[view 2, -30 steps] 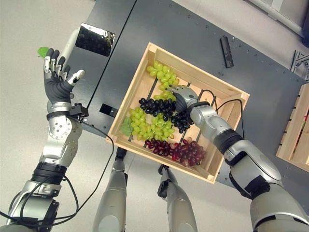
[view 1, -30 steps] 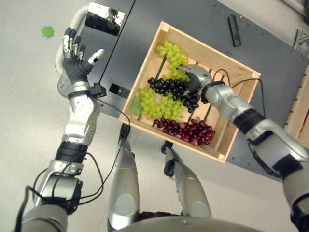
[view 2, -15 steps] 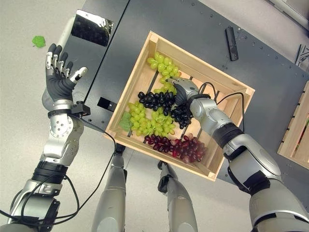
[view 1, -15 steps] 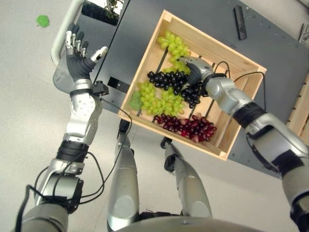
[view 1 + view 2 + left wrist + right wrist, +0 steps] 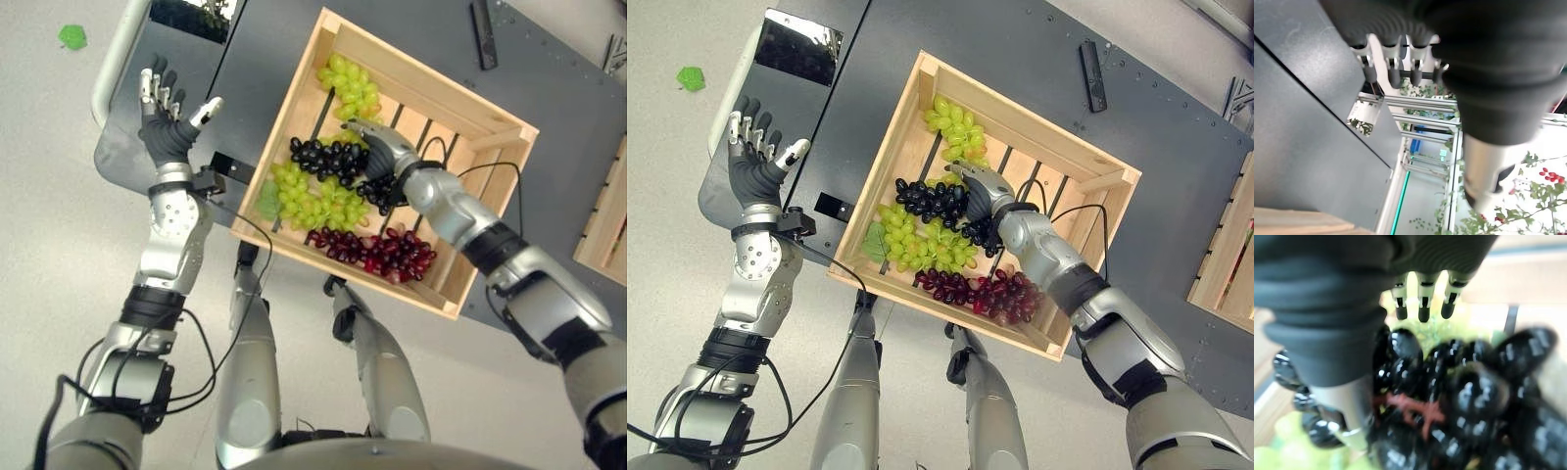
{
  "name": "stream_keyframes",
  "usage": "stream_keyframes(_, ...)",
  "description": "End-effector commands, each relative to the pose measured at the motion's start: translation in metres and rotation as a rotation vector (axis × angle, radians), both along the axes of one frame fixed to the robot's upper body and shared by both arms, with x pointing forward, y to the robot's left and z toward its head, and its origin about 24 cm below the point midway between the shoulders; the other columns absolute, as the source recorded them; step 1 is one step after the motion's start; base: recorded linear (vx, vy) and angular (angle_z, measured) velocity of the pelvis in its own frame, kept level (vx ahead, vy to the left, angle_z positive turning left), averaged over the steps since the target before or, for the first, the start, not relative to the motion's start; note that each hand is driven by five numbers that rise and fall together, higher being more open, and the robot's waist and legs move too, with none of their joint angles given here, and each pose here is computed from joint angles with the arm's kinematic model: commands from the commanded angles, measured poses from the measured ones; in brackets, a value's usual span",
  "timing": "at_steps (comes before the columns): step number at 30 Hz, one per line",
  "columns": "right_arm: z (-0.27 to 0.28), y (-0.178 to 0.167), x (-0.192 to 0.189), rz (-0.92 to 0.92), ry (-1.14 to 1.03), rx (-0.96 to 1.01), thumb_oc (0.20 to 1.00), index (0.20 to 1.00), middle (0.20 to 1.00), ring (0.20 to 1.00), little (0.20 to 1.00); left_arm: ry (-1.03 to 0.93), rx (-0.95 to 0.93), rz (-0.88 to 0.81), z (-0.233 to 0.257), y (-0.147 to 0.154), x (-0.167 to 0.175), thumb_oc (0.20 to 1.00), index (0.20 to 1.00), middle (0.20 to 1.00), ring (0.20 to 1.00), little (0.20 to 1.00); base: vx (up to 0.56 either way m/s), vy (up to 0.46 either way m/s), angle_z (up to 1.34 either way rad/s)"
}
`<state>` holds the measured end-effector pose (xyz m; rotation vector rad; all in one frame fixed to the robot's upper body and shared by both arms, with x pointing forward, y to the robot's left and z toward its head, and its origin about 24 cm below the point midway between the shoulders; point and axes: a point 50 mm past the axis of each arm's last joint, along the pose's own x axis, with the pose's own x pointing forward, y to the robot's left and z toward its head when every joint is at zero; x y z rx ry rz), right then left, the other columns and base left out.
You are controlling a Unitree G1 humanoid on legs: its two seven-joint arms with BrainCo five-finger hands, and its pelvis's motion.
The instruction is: Pick up the fruits from the basket on one side to the basket on the other side
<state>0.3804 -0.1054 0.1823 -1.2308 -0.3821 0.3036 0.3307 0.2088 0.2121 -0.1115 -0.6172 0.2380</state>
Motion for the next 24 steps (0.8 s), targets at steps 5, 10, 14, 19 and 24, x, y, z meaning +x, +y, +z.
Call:
stream_keyframes(5, -0.069, 0.008, -0.028, 0.105, 0.253, -0.017, 1.000, 1.000, 1.000, 1.000, 1.000, -0.136, 0.070, 0.039, 0.022, 0.003, -0.018, 1.000, 1.000, 1.000, 1.000, 1.000, 0.00, 0.000, 0.00)
stream_keyframes(10, -0.077, 0.004, -0.033, 0.092, 0.264, -0.038, 1.000, 1.000, 1.000, 1.000, 1.000, -0.131, 0.072, 0.048, 0.021, 0.005, -0.018, 1.000, 1.000, 1.000, 1.000, 1.000, 0.00, 0.000, 0.00)
stream_keyframes(14, -0.069, 0.003, -0.036, 0.106, 0.232, -0.031, 1.000, 1.000, 1.000, 1.000, 1.000, -0.132, 0.068, 0.050, 0.021, 0.004, -0.019, 1.000, 1.000, 1.000, 1.000, 1.000, 0.00, 0.000, 0.00)
stream_keyframes(19, -0.064, -0.002, -0.036, 0.093, 0.213, -0.022, 1.000, 1.000, 1.000, 1.000, 1.000, -0.129, 0.062, 0.047, 0.020, 0.003, -0.018, 1.000, 1.000, 1.000, 1.000, 1.000, -0.01, 0.001, 0.00)
stream_keyframes(24, -0.061, -0.007, -0.034, 0.069, 0.197, -0.004, 1.000, 1.000, 1.000, 1.000, 1.000, -0.126, 0.058, 0.048, 0.019, 0.004, -0.019, 1.000, 1.000, 1.000, 1.000, 1.000, 0.00, 0.000, 0.00)
